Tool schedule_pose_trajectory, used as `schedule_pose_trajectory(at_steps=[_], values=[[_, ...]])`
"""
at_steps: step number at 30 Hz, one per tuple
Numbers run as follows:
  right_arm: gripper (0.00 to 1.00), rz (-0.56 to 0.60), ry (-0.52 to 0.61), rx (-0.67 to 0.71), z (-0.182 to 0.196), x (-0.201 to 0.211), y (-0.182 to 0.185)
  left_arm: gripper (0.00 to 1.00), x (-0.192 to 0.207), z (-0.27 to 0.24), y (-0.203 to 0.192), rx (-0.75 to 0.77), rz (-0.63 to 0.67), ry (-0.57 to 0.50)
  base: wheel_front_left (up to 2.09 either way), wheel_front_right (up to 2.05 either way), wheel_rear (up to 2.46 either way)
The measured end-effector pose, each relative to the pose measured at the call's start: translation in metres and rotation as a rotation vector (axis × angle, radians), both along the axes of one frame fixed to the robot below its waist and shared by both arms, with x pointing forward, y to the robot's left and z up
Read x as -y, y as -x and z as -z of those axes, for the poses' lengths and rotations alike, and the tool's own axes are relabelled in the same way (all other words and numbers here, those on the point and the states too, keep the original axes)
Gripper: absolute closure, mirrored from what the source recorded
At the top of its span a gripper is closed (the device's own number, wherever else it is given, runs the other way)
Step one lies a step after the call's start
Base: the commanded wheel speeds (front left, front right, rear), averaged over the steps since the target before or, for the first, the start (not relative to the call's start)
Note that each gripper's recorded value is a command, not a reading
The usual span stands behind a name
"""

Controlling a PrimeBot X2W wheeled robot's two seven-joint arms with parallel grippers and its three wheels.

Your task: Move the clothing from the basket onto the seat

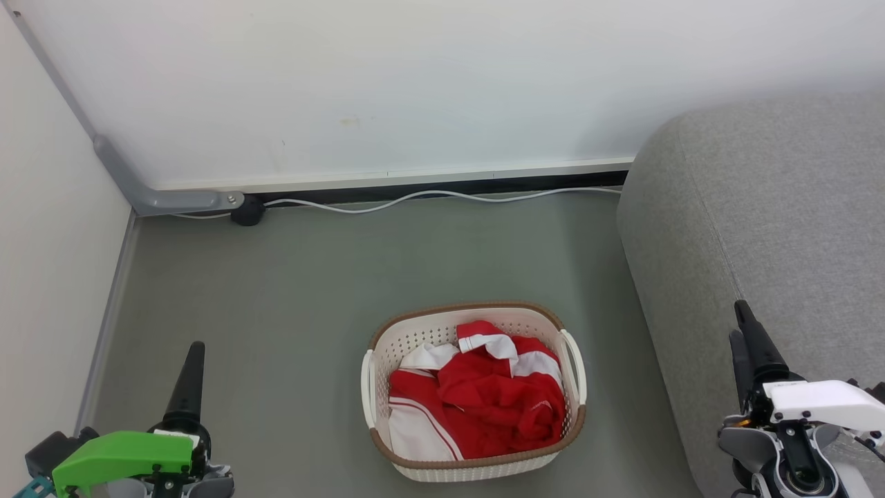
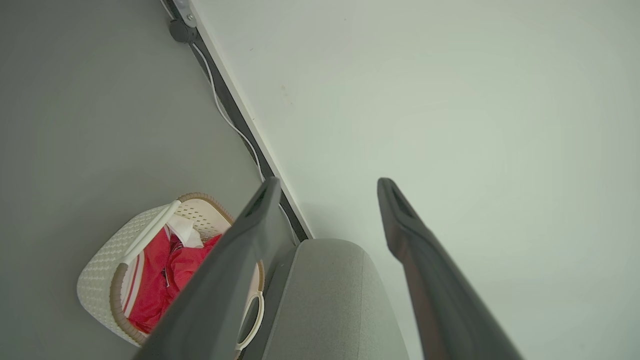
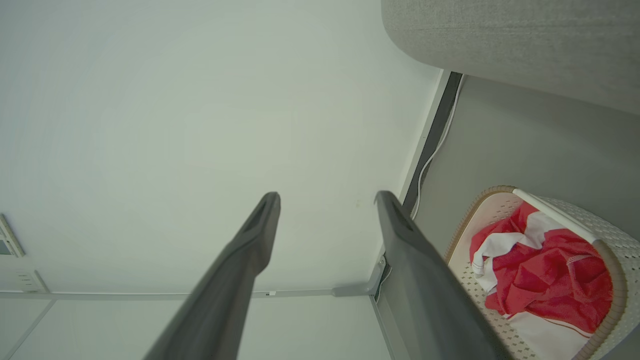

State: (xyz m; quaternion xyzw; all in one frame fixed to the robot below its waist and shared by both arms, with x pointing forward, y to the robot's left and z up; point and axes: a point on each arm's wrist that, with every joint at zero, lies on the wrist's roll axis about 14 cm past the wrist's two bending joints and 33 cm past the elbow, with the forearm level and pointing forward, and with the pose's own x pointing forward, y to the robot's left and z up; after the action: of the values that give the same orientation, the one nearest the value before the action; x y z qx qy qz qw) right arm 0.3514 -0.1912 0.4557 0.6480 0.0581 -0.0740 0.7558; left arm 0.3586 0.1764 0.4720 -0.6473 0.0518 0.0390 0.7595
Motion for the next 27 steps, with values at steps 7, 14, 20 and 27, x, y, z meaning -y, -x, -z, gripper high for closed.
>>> schedule_pose_trajectory(at_steps=[7,14,20,27], values=[[0.0,-0.045,0.138,0.011,-0.008,-0.008,-0.003,0.0,0.0,-0.012,-0.003,0.031,0.017,-0.139,0.0,0.0,0.0],[0.0,-0.1,0.278,0.018,-0.013,-0.02,-0.005,0.0,0.003,-0.021,-0.004,0.056,0.04,-0.295,0.0,0.0,0.0],[0.0,-0.17,0.475,0.037,-0.017,-0.04,-0.004,0.0,0.01,-0.025,0.002,0.07,0.074,-0.539,0.0,0.0,0.0],[0.0,-0.191,0.582,0.053,-0.021,-0.047,-0.003,0.0,0.01,-0.024,0.007,0.073,0.084,-0.672,0.0,0.0,0.0]])
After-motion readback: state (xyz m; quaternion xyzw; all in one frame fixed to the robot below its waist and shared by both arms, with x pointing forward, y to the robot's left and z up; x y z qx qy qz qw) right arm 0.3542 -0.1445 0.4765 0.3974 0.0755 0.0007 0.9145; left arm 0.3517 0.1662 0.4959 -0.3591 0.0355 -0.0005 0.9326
